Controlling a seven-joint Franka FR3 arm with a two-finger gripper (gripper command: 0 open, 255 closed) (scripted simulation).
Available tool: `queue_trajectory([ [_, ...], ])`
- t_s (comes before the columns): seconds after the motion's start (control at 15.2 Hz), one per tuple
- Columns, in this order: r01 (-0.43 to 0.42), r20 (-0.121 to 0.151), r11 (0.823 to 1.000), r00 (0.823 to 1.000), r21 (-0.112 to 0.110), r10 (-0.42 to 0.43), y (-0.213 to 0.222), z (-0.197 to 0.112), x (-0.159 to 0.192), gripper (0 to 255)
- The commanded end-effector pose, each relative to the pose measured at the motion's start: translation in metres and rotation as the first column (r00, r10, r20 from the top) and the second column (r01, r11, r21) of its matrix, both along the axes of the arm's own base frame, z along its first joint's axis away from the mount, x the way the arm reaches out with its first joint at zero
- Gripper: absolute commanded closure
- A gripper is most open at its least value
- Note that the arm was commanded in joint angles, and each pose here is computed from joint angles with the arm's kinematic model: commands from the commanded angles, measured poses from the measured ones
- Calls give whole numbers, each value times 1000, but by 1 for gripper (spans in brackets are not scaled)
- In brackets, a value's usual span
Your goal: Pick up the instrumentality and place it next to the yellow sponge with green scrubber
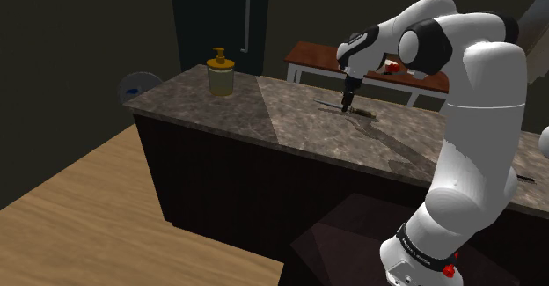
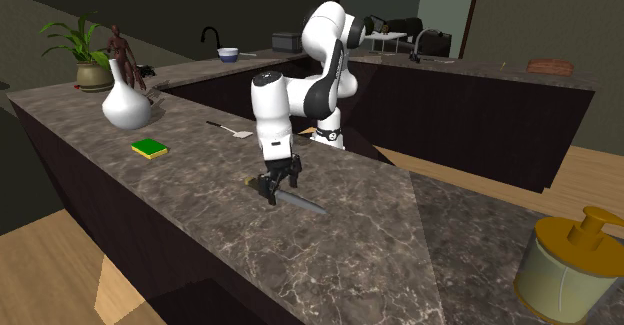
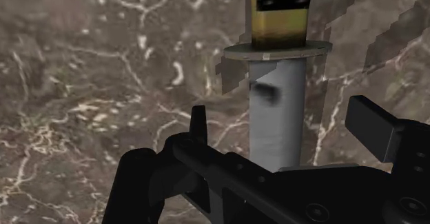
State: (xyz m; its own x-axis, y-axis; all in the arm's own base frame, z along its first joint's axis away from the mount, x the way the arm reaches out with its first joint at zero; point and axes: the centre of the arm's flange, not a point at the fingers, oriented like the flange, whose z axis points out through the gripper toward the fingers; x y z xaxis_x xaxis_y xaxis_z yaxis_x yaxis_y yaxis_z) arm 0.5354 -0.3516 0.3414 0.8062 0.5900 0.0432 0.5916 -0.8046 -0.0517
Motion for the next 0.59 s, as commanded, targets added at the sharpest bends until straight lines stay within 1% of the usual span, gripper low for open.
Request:
queue_trajectory([
  [0.0,0,0,1000,1000,0,0,0,-1,0,0],
  [0.2,0,0,1000,1000,0,0,0,-1,0,0],
  [0.26,0,0,1000,1000,0,0,0,-1,0,255],
  [0.53,0,0,1000,1000,0,0,0,-1,0,255],
])
